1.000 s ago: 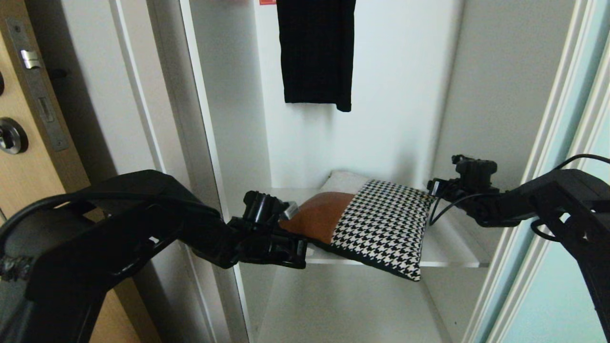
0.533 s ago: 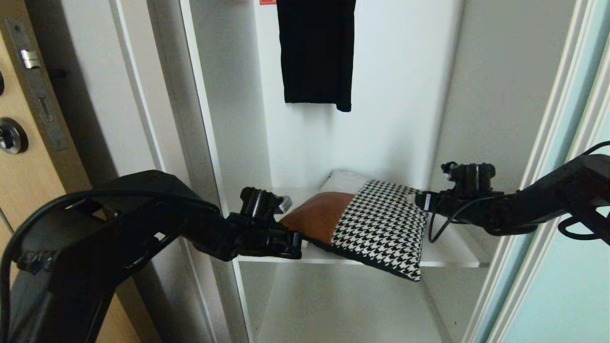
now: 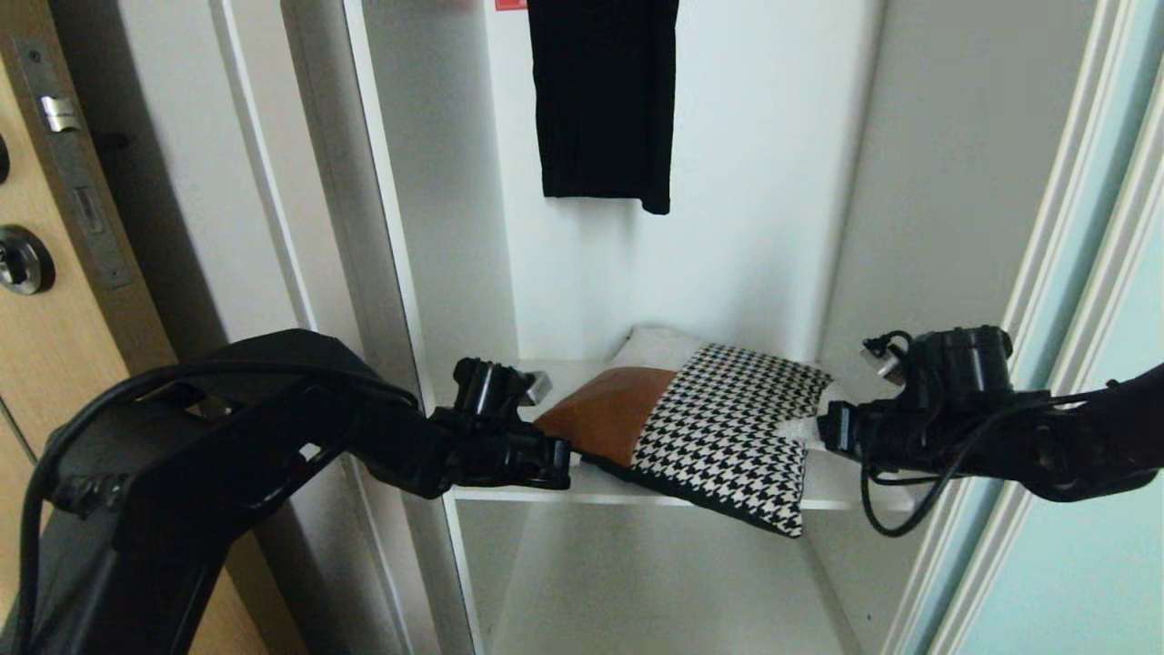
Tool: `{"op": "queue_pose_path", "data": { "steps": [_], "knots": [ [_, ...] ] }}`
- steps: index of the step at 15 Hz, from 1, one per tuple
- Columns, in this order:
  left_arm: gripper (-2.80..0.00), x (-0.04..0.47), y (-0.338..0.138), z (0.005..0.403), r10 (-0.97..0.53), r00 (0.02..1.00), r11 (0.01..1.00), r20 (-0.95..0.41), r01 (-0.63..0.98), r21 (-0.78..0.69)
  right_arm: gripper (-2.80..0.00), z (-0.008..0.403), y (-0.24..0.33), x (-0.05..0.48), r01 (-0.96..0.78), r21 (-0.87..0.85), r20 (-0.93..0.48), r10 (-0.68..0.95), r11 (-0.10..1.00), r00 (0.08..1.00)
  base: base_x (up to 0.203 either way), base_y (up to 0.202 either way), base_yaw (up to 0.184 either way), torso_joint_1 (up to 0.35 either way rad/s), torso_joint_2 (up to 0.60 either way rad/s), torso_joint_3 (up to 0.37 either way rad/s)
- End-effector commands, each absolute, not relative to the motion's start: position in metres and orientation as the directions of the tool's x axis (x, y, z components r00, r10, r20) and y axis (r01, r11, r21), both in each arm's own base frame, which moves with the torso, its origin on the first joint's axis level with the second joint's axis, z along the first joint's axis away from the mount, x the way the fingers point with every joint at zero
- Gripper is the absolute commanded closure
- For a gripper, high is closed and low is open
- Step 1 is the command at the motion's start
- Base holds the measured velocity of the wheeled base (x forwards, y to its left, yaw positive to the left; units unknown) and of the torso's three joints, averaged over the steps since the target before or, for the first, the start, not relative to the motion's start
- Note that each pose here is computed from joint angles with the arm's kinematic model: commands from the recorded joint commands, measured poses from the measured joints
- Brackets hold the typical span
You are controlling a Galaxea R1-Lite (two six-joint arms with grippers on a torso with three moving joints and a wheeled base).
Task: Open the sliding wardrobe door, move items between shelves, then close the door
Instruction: Place the pillow on the higher shelf
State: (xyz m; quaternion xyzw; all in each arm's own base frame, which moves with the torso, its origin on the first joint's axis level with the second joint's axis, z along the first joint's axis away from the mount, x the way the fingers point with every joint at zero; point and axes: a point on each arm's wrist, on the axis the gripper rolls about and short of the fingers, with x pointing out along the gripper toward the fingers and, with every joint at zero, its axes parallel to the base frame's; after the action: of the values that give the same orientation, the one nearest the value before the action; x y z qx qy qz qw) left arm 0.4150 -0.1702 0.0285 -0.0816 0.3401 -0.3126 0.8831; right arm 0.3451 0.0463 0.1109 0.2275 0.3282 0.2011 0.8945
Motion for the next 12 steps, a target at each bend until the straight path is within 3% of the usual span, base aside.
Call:
{"op": "queue_pose_path", "data": {
  "steps": [1, 5, 12],
  "knots": [
    [0.00, 0.417, -0.170, 0.019, -0.603, 0.586, 0.795, -0.540, 0.494, -0.352, 0.00, 0.126, 0.055, 0.316, -0.279, 0.544, -0.502, 0.573, 0.792, 0.647, 0.000, 0.000, 0.000, 0.000, 0.00, 0.000],
    [0.00, 0.419, -0.168, 0.020, -0.597, 0.596, 0.800, -0.537, 0.488, -0.349, 0.00, 0.110, 0.071, 0.309, -0.276, 0.548, -0.579, 0.596, 0.789, 0.556, 0.000, 0.000, 0.000, 0.000, 0.00, 0.000],
    [0.00, 0.421, -0.167, 0.015, -0.558, 0.624, 0.829, -0.548, 0.456, -0.324, 0.00, 0.079, 0.088, 0.328, -0.287, 0.563, -0.618, 0.625, 0.775, 0.477, 0.000, 0.000, 0.000, 0.000, 0.00, 0.000]
  ]
}}
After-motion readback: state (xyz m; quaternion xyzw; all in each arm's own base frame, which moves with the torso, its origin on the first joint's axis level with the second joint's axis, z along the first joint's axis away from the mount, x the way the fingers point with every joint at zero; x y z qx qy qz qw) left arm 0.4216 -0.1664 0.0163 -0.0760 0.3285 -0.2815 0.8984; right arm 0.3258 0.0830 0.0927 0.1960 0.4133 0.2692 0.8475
